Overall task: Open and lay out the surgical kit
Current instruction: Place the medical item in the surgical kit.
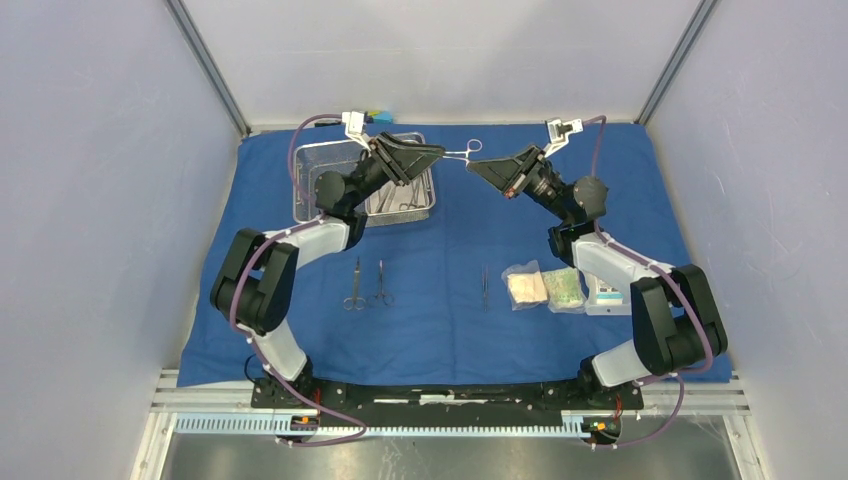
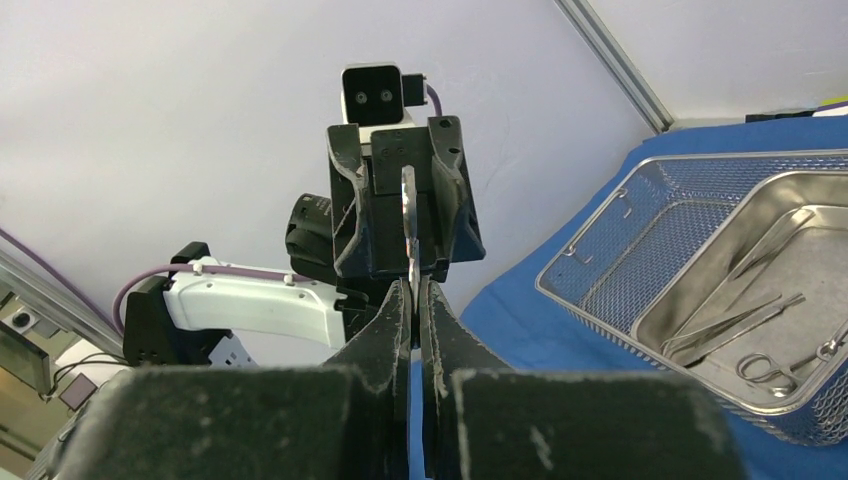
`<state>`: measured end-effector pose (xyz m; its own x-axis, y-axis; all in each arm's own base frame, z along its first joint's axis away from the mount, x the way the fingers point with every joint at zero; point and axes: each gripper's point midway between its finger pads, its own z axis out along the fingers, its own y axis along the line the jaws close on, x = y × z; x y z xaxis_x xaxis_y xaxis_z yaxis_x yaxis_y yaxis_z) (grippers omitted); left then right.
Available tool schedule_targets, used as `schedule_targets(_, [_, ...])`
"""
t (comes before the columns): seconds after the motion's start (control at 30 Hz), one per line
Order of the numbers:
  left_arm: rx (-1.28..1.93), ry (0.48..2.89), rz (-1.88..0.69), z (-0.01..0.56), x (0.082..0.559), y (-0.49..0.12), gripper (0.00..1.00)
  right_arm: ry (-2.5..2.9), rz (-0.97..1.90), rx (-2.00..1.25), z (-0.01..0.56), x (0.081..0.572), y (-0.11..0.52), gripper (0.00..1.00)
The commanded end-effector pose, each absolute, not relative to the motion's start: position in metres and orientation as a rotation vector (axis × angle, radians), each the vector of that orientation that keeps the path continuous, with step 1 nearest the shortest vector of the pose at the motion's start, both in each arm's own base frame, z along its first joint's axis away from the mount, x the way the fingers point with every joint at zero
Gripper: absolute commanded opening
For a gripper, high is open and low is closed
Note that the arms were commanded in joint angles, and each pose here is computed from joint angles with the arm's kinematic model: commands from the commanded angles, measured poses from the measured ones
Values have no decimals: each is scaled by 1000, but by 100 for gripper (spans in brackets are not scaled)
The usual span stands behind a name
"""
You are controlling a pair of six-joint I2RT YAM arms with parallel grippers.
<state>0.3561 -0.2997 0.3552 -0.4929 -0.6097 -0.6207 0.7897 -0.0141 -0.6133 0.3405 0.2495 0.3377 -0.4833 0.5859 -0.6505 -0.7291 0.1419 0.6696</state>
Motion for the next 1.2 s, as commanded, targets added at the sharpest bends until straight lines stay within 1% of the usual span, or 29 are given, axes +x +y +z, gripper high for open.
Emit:
schedule_targets(0.0, [240,1106,-1740,379,349,-300,47,1308,1554,-165,343,341,250,0])
schedule_targets(0.03, [245,1107,-1742,379,349,-301,42,1311,1554,-161,341,342,249,0])
schedule_targets(0.1, [253,1110,-1746,379,348,-303,34,1312,1554,-158,341,342,249,0])
schedule_targets(0.23, [260,1108,-1743,379,347,-304,25,1306,1547,-174,343,342,250,2])
schedule_targets(0.3, [273,1106,-1743,380,346,-304,17,1312,1536,-182,341,342,251,5])
schedule_targets(0.33, [283,1108,-1742,380,346,-305,11,1314,1527,-193,339,341,250,8])
schedule_targets(0.37, [292,1113,-1740,380,346,-305,6,1315,1514,-210,339,340,251,11])
schedule_targets(0.4, [304,1117,-1736,379,345,-305,3,1313,1499,-233,338,340,251,15])
schedule_targets(0.53, [395,1183,-1702,372,342,-307,2,1304,1406,-385,341,337,252,44])
schedule_targets(0.57, [420,1207,-1693,369,341,-307,2,1294,1379,-442,343,335,252,49])
schedule_targets(0.63, [475,1275,-1689,361,338,-308,2,1296,1337,-549,344,332,253,62])
schedule_targets(0.7, [549,1354,-1689,349,334,-311,2,1305,1288,-633,341,327,252,72])
schedule_targets(0.77, [621,1413,-1677,339,327,-311,2,1299,1244,-712,338,318,251,79])
schedule_targets(0.93, [754,1555,-1610,313,314,-309,2,1370,1172,-833,306,309,249,81])
schedule_targets(1.03, [836,1601,-1602,308,303,-306,2,1394,1172,-936,286,299,255,81])
schedule_targets(1.17, [916,1634,-1616,302,291,-303,2,1441,1184,-1041,260,286,266,78])
